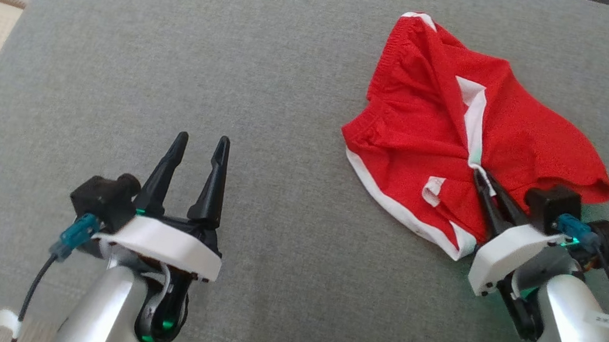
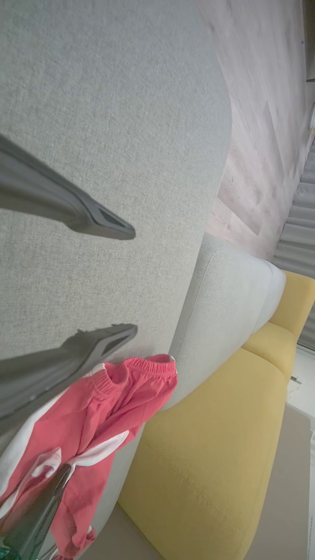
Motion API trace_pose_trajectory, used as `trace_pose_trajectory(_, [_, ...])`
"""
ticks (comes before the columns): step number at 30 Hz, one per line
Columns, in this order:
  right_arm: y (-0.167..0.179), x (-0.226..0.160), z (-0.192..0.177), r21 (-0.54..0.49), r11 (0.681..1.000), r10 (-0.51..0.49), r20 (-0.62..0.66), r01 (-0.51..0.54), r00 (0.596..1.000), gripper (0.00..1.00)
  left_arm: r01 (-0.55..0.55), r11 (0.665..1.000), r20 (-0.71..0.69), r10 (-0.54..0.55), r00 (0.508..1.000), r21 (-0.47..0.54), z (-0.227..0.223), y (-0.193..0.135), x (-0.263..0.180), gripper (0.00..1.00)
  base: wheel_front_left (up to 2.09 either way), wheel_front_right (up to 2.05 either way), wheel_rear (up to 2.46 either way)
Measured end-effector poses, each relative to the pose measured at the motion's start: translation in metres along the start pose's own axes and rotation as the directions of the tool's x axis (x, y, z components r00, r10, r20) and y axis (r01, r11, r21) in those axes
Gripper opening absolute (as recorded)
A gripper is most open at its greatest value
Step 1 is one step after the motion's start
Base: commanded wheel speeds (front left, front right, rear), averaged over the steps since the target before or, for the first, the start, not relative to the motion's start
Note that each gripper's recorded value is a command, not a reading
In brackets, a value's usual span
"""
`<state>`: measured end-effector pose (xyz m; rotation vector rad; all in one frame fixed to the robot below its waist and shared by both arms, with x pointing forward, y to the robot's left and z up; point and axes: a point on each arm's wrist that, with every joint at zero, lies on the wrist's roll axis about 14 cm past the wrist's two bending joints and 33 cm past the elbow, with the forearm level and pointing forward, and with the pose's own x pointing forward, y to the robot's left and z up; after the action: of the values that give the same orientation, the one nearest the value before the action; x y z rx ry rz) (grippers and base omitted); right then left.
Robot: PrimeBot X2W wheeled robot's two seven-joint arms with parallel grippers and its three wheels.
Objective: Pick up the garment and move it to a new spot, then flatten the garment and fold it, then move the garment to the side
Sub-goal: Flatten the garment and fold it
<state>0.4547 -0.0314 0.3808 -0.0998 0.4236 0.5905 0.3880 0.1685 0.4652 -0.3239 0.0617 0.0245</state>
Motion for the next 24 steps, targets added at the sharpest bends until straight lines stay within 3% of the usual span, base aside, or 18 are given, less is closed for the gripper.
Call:
trace_pose_trajectory(10, [-0.028,-0.037,0.032,0.006,0.996,-0.094,0.154,0.094,0.984,0.0,0.075,0.997,0.01,-0.075,0.997,-0.013,0.001,-0.023,0.012,1.0,0.0,0.0,0.0])
trace_pose_trajectory(19, [-0.04,-0.106,-0.014,0.04,0.987,-0.161,0.075,0.159,0.984,0.0,0.21,0.978,0.017,-0.21,0.977,0.007,0.004,-0.064,0.047,1.0,0.0,0.0,0.0])
trace_pose_trajectory(24, [-0.051,-0.125,-0.023,0.049,0.978,-0.206,0.056,0.203,0.977,0.0,0.276,0.961,-0.014,-0.276,0.961,0.028,-0.005,-0.085,0.066,1.0,0.0,0.0,0.0])
